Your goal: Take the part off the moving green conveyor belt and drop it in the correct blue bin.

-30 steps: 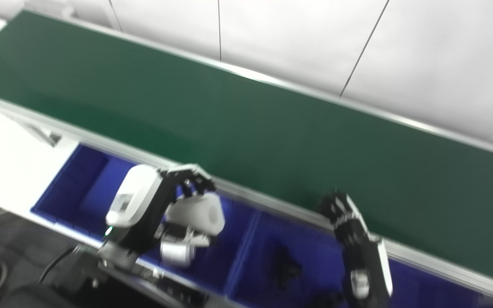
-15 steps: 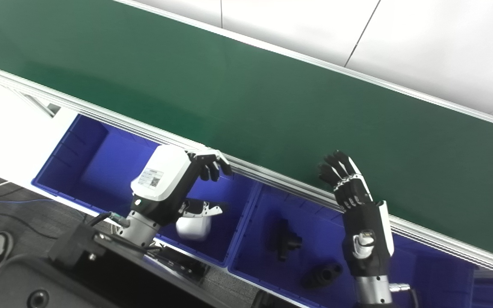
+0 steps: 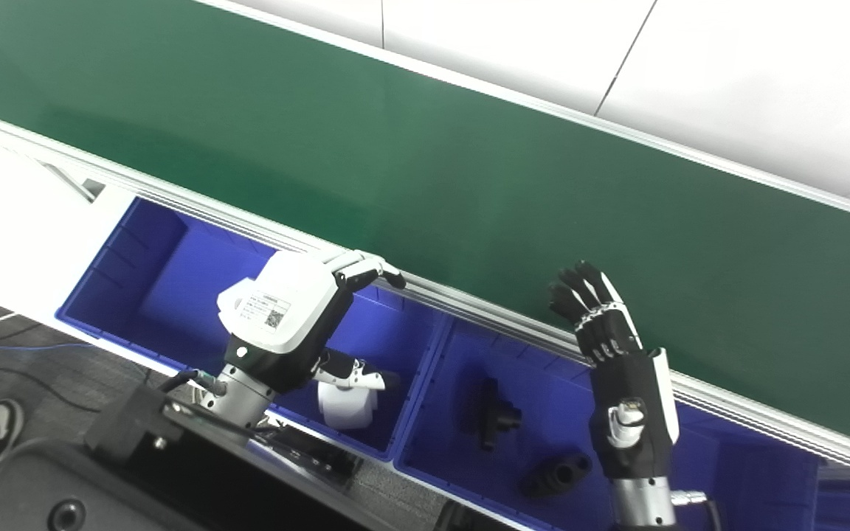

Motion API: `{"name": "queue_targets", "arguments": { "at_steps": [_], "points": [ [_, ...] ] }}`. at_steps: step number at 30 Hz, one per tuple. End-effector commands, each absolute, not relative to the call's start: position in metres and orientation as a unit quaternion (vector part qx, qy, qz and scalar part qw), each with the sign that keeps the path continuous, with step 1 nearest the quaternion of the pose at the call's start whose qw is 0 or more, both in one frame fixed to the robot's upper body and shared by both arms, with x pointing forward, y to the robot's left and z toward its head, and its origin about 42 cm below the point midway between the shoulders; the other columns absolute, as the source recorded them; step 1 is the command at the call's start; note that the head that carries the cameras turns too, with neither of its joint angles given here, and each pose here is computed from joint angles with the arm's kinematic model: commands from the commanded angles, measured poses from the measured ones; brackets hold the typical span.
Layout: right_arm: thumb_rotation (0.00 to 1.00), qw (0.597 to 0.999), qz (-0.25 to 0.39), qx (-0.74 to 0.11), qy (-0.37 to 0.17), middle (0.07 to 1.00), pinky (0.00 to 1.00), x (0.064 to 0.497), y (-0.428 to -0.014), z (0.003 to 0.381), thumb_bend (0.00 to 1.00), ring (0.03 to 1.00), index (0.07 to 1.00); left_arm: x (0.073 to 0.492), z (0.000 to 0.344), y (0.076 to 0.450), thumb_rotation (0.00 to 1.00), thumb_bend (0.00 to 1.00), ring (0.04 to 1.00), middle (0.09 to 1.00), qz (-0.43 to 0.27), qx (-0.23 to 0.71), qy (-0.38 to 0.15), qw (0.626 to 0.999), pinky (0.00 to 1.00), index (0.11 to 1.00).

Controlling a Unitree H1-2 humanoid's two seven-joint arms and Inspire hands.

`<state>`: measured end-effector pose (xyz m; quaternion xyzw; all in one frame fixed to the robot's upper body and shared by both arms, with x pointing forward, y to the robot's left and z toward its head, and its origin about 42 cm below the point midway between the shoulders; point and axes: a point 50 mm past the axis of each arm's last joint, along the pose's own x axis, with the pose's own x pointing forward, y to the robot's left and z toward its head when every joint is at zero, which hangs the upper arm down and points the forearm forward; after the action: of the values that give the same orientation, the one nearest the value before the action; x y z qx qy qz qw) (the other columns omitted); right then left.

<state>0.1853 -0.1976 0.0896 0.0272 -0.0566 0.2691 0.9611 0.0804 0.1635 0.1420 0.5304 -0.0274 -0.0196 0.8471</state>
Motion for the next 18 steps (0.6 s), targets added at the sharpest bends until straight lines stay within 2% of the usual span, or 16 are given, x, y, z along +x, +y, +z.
{"name": "queue_targets", "arguments": {
  "at_steps": [1, 3, 8, 14, 18],
  "points": [
    [0.98, 0.96, 0.268, 0.031, -0.075, 0.872, 0.82, 0.185, -0.194, 0.1, 0.9, 0.843, 0.903, 0.075, 0.156, 0.162, 0.44, 0.93, 0.666, 0.723, -0.012, 0.507, -0.037, 0.861, 0.59, 0.67],
    [0.98, 0.96, 0.267, 0.03, -0.076, 0.869, 0.82, 0.184, -0.193, 0.1, 0.9, 0.84, 0.902, 0.074, 0.162, 0.161, 0.54, 0.92, 0.676, 0.731, -0.009, 0.479, -0.04, 0.877, 0.61, 0.688],
    [0.97, 0.961, 0.266, 0.033, -0.072, 0.865, 0.82, 0.181, -0.188, 0.095, 0.92, 0.838, 0.897, 0.076, 0.177, 0.16, 0.64, 0.91, 0.695, 0.743, 0.005, 0.402, -0.048, 0.914, 0.63, 0.727],
    [0.96, 0.963, 0.259, 0.03, -0.069, 0.852, 0.81, 0.173, -0.179, 0.087, 0.93, 0.829, 0.885, 0.097, 0.184, 0.164, 0.65, 0.87, 0.713, 0.752, 0.006, 0.29, -0.086, 0.953, 0.64, 0.743],
    [0.96, 0.966, 0.248, 0.02, -0.069, 0.85, 0.8, 0.163, -0.168, 0.079, 0.94, 0.828, 0.878, 0.117, 0.169, 0.176, 0.65, 0.84, 0.75, 0.777, -0.032, 0.229, -0.105, 0.967, 0.68, 0.761]
  ]
}}
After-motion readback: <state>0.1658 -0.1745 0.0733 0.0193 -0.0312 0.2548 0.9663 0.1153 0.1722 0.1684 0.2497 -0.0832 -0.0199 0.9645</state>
